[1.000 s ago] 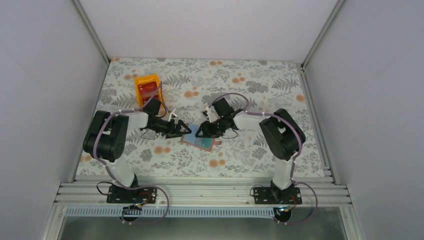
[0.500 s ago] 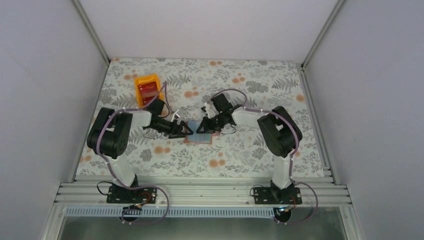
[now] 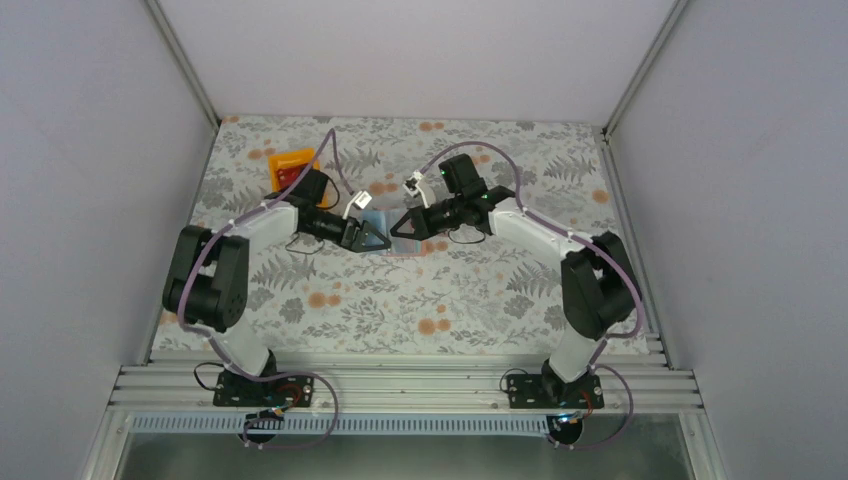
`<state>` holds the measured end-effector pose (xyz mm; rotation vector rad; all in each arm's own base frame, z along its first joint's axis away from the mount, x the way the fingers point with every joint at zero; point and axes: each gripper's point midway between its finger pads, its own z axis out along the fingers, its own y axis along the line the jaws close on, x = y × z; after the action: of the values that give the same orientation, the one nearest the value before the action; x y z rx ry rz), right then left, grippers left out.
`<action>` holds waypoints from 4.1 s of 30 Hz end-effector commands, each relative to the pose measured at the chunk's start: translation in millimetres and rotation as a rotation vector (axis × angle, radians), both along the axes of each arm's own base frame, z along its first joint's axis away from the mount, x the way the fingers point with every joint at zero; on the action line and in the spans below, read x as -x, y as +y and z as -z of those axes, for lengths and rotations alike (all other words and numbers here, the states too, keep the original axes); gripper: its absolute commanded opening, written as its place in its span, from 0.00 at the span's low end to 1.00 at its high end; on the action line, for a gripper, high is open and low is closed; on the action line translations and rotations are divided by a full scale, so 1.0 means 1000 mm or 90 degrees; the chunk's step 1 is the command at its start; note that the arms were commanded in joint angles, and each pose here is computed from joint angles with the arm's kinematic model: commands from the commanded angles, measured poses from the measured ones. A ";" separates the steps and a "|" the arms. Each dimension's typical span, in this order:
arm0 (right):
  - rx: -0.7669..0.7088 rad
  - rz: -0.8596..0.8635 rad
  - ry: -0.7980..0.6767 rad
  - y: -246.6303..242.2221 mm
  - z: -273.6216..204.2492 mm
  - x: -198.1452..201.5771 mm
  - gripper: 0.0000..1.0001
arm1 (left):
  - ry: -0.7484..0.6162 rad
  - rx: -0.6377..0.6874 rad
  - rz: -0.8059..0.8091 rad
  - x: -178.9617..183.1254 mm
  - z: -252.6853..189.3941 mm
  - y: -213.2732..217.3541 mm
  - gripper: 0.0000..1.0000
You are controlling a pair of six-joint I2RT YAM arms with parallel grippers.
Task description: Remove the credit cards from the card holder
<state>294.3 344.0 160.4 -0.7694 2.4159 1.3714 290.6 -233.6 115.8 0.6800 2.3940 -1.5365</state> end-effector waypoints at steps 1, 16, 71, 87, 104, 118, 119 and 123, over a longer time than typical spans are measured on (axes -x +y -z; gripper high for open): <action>-0.057 -0.067 -0.088 -0.001 -0.053 0.012 0.04 | -0.107 0.080 0.066 0.015 -0.058 -0.005 0.99; -0.141 -0.114 -0.212 -0.006 -0.130 0.032 0.10 | -0.217 0.209 0.144 0.047 -0.143 -0.006 0.04; -0.170 0.102 -0.490 0.012 -0.271 0.022 0.38 | -0.575 0.103 0.173 0.046 -0.285 -0.008 0.02; -0.129 0.102 -0.513 -0.029 -0.272 0.032 0.04 | -0.650 0.166 0.249 0.081 -0.294 0.009 0.73; -0.191 -0.088 -0.506 -0.014 -0.267 0.075 0.04 | -0.587 0.173 0.204 0.060 -0.300 -0.007 0.16; 0.039 0.363 -0.582 -0.142 -0.280 -0.017 0.63 | -0.569 0.006 0.082 0.011 -0.269 0.003 0.02; 0.040 0.365 -0.591 -0.144 -0.283 -0.016 0.62 | -0.571 -0.039 0.051 -0.002 -0.262 0.008 0.02; -0.126 0.102 -0.586 -0.088 -0.289 0.042 0.46 | -0.558 -0.024 0.058 -0.003 -0.259 0.005 0.02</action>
<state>294.9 225.1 437.9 -0.6368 1.6910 0.6593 280.5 -231.1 370.7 1.2335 1.7158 -0.9710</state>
